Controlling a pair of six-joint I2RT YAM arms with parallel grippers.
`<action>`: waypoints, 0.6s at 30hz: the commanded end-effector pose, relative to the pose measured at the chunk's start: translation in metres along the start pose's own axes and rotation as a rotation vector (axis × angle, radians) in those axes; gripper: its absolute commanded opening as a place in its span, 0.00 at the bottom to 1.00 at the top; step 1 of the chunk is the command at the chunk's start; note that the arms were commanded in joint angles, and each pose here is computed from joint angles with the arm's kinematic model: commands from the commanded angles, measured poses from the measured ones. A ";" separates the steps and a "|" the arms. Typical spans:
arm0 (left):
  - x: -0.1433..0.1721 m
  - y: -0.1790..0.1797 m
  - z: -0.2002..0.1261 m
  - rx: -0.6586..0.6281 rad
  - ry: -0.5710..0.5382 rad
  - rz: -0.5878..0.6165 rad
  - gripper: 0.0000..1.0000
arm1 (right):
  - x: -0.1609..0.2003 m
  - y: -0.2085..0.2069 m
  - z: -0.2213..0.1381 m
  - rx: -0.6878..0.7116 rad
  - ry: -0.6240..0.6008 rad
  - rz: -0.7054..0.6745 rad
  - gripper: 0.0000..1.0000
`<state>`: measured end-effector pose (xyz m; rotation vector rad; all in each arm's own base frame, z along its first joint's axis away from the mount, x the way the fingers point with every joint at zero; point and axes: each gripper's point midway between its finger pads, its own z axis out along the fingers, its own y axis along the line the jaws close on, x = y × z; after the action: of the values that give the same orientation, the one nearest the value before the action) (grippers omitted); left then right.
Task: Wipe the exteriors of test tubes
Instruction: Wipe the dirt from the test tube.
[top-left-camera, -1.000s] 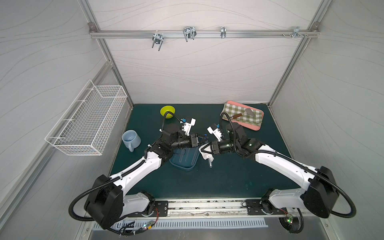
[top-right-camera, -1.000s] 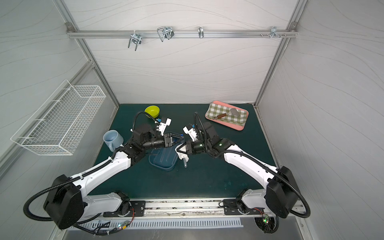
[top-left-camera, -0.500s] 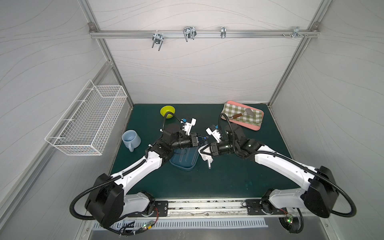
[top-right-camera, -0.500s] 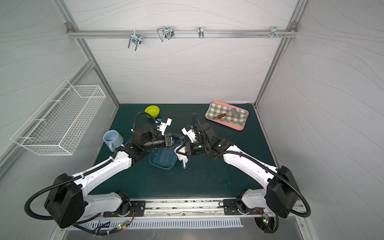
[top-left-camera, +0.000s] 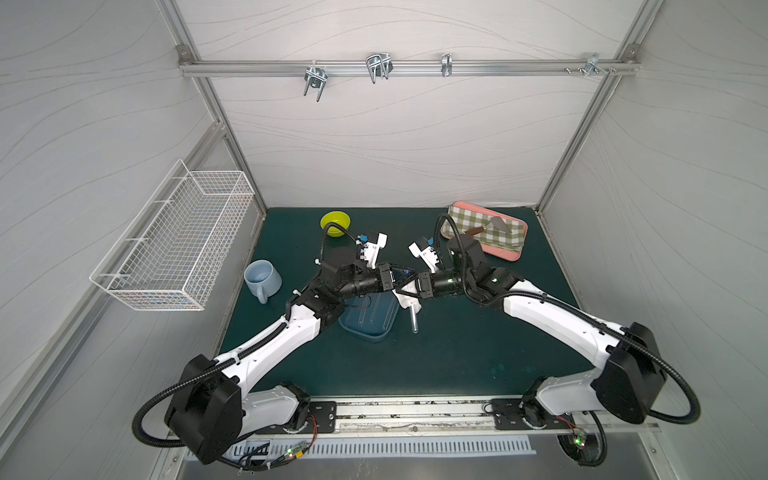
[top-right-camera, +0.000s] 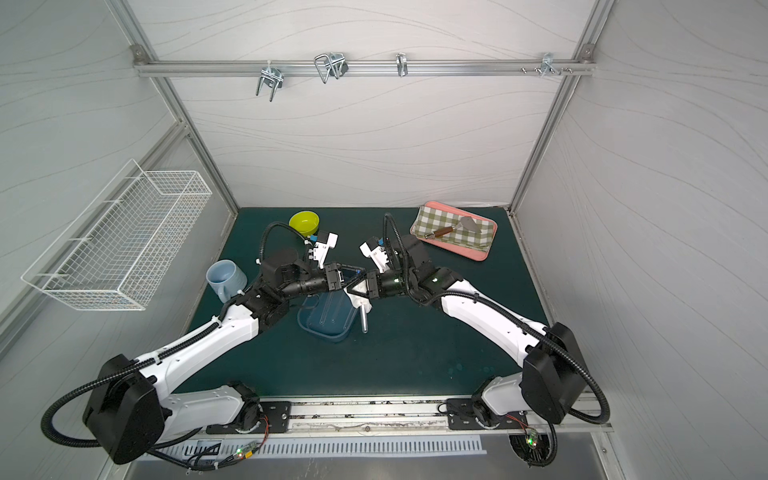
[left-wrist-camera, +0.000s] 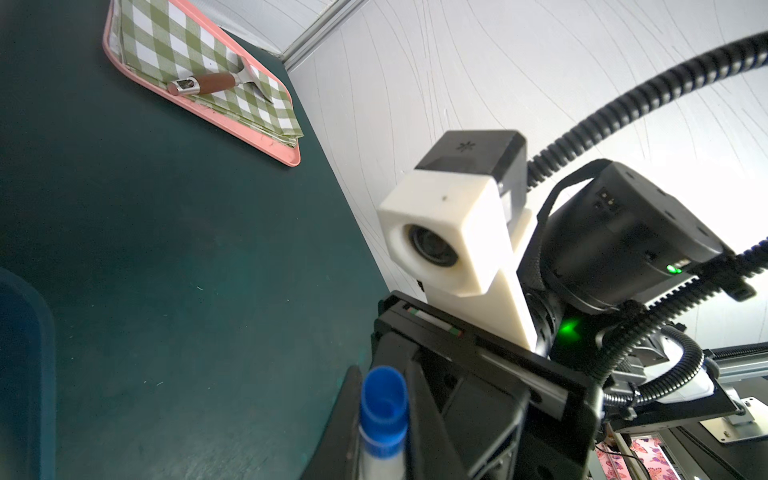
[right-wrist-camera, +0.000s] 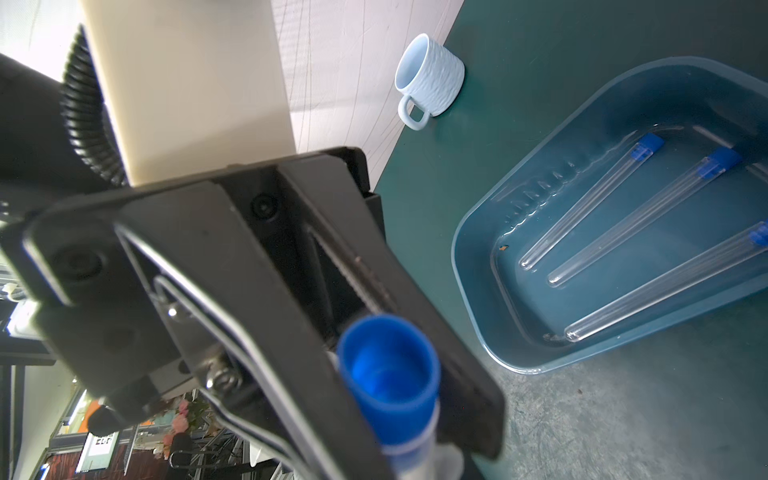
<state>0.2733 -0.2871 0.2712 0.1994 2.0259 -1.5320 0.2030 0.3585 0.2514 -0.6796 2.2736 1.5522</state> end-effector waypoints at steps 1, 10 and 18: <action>-0.015 -0.013 -0.004 0.021 -0.051 0.042 0.07 | 0.020 0.008 0.000 -0.013 0.024 0.002 0.19; -0.027 -0.006 -0.010 0.004 -0.076 0.032 0.07 | 0.073 0.000 0.006 0.008 0.055 0.079 0.20; -0.022 -0.001 -0.011 0.002 -0.062 0.012 0.06 | 0.028 0.000 0.009 0.015 -0.008 0.025 0.19</action>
<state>0.2832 -0.2733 0.2607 0.1266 2.0732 -1.5041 0.1648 0.3543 0.2166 -0.6415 2.3437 1.5283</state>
